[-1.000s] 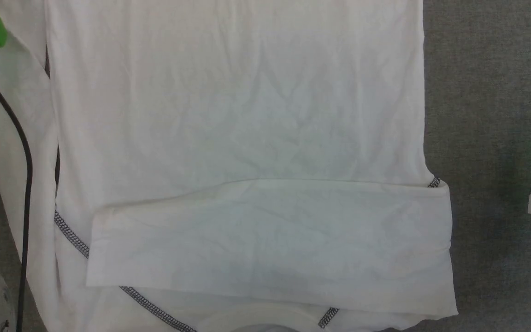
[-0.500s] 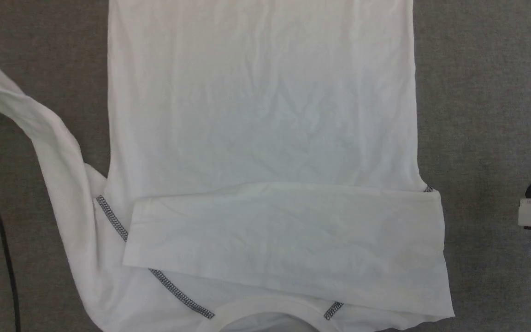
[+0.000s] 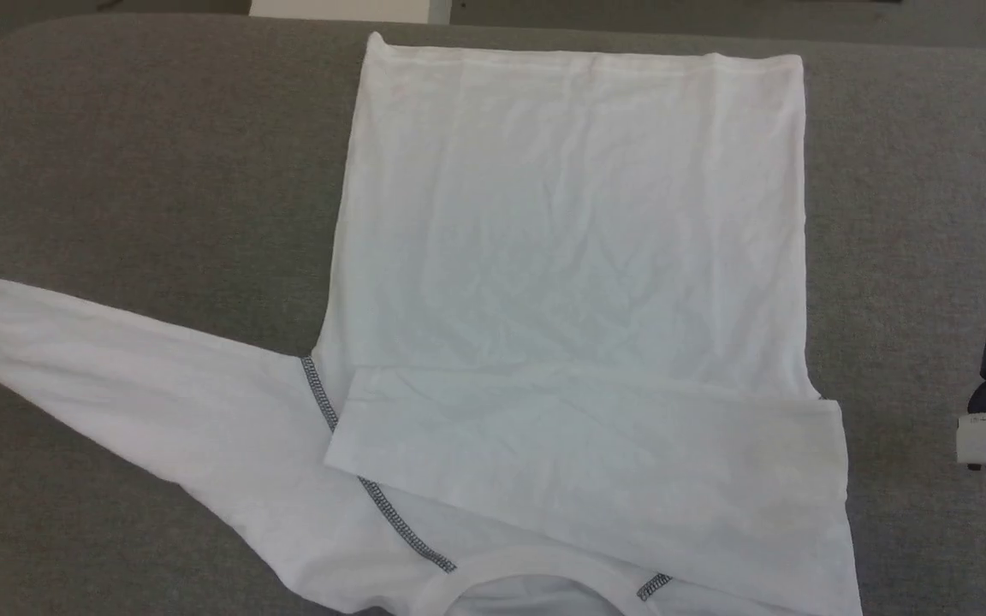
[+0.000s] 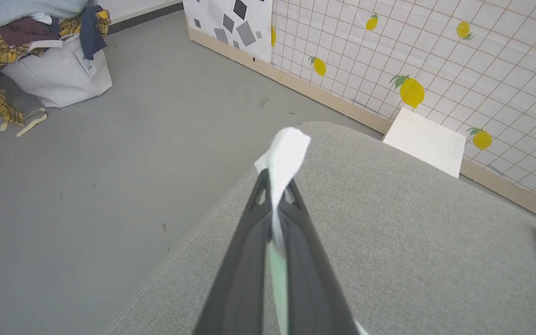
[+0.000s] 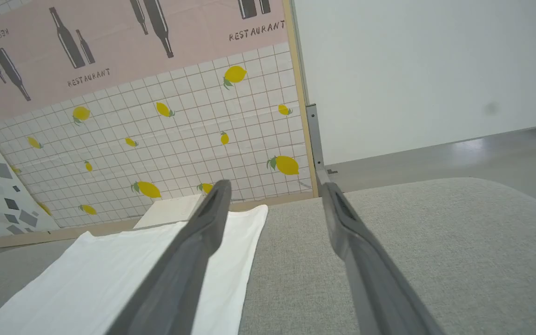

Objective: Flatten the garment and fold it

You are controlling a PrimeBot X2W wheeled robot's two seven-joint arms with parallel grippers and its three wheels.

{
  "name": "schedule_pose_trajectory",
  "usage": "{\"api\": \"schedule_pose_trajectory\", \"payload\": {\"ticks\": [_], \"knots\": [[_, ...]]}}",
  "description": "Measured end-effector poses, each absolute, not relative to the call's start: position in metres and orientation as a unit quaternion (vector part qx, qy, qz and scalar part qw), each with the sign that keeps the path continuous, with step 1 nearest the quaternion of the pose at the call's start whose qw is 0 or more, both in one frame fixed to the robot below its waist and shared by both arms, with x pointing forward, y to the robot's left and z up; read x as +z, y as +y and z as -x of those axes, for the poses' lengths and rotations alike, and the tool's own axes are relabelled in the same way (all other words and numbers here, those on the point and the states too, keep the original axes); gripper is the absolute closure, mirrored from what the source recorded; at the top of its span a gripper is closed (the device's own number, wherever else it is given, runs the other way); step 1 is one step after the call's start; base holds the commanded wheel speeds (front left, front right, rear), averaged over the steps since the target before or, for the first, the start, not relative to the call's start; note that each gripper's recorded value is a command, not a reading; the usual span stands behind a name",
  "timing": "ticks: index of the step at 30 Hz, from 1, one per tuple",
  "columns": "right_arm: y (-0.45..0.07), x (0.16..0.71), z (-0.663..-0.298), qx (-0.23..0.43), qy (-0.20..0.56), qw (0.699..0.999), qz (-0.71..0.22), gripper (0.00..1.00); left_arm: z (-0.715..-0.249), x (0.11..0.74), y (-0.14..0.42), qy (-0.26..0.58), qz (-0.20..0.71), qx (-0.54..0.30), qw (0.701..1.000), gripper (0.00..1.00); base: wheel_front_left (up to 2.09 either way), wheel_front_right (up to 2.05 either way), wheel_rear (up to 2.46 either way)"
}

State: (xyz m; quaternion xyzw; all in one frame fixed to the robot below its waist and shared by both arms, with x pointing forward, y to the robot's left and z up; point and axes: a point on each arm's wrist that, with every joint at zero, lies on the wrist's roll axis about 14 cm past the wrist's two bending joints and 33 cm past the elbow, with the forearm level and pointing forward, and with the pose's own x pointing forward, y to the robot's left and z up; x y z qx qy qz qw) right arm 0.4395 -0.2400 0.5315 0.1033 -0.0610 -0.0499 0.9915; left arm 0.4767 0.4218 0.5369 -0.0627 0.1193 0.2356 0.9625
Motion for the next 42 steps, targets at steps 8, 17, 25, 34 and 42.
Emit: {"api": "schedule_pose_trajectory", "payload": {"ticks": [8,17,25,34,42], "knots": [[-0.225,0.551,-0.433,-0.026,-0.084,0.989,-0.119,0.0,-0.475,0.587,0.396,0.034,0.042,0.161,0.985,1.0,0.0,0.0,0.0],[-0.237,0.556,-0.414,-0.044,-0.092,0.987,-0.124,0.0,-0.487,0.583,0.21,0.012,0.076,-0.063,0.995,1.0,0.0,0.0,0.0],[-0.247,0.561,-0.402,-0.057,-0.099,0.986,-0.122,0.0,-0.44,0.549,0.013,0.086,0.098,-0.291,0.948,1.0,0.0,0.0,0.0],[-0.26,0.553,-0.392,-0.077,-0.09,0.985,-0.125,0.0,-0.377,0.501,-0.099,0.17,0.09,-0.454,0.87,1.0,0.0,0.0,0.0],[-0.274,0.549,-0.382,-0.1,-0.09,0.983,-0.124,0.0,-0.327,0.435,-0.119,0.32,0.056,-0.502,0.801,0.0,0.0,0.0,0.0]]}}
